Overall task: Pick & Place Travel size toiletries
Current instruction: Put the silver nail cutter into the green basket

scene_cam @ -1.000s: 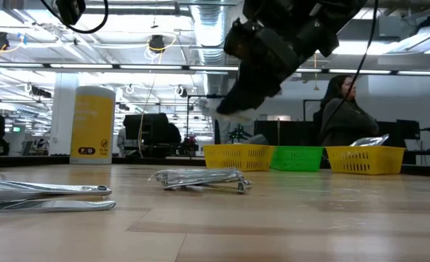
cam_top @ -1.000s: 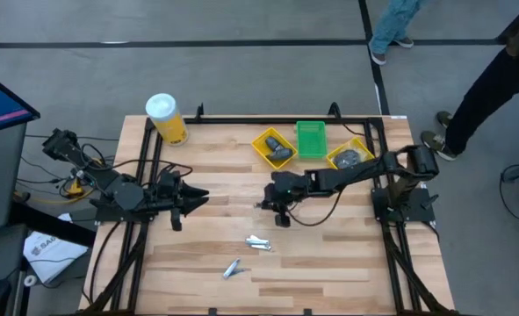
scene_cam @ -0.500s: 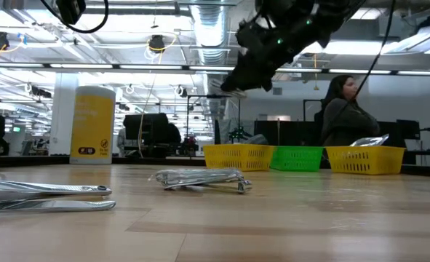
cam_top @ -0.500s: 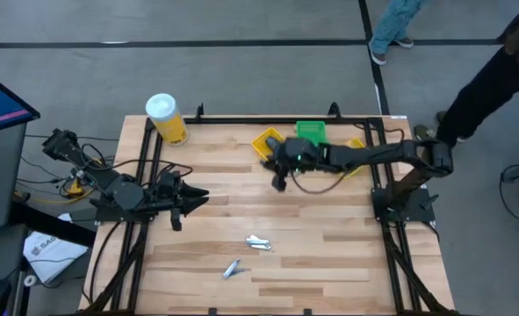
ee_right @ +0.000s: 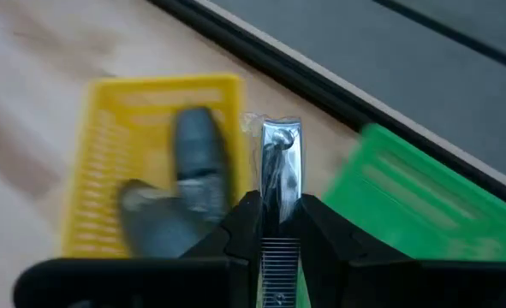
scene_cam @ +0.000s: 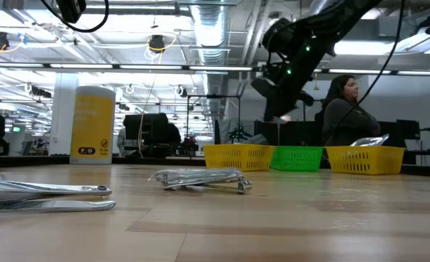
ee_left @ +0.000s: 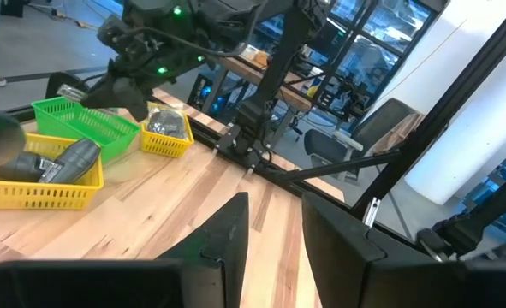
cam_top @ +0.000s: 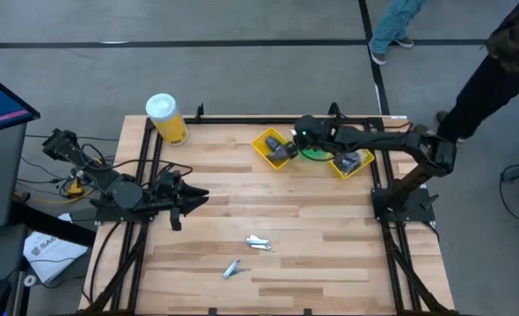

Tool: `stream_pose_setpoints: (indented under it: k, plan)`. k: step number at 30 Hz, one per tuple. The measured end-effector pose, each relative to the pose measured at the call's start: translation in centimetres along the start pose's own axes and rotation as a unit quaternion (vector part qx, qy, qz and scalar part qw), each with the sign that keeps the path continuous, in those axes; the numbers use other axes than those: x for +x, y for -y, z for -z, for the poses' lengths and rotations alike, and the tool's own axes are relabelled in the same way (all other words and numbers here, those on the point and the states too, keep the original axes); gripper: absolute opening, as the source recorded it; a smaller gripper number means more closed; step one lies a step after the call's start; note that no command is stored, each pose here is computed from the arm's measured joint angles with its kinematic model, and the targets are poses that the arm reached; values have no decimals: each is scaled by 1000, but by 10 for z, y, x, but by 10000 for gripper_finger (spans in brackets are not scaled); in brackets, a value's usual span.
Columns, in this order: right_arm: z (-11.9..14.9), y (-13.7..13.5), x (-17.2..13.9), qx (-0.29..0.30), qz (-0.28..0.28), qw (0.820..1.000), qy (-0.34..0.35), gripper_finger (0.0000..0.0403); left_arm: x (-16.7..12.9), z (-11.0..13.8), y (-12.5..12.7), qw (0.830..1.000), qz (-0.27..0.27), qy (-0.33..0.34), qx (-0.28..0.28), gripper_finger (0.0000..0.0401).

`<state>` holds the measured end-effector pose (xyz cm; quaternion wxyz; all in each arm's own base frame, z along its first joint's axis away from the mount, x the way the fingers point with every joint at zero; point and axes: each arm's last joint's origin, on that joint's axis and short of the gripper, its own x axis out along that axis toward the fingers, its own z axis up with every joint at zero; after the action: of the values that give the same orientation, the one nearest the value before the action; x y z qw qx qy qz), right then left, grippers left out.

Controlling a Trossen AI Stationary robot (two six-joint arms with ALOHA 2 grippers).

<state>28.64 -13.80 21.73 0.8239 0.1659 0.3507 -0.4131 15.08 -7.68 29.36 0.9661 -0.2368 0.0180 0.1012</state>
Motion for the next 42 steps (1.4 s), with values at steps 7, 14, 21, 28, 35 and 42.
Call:
stream_pose_setpoints:
  k: [7, 14, 21, 28, 35, 42]
  plan:
    - [-2, 23, 7, 65, 42, 997, -20, 52, 0, 0, 0, 1000, 1, 1, -2, 104]
    - [-1, 35, 10, 86, 63, 994, -40, 58, 0, -1, 1, 1000, 2, 4, -4, 104]
    - [2, 39, 10, 107, 87, 989, -49, 82, 0, -1, 1, 1000, 4, 6, -7, 104]
    - [2, 39, 10, 108, 90, 989, -50, 151, 0, -2, 1, 1000, 5, 7, -9, 104]
    - [0, 27, 4, 79, 38, 995, -40, 214, 0, -2, 1, 1000, 5, 8, -9, 104]
    - [-12, -33, -30, -46, -129, 990, -19, 206, 0, -2, 1, 1000, 5, 8, -9, 104]
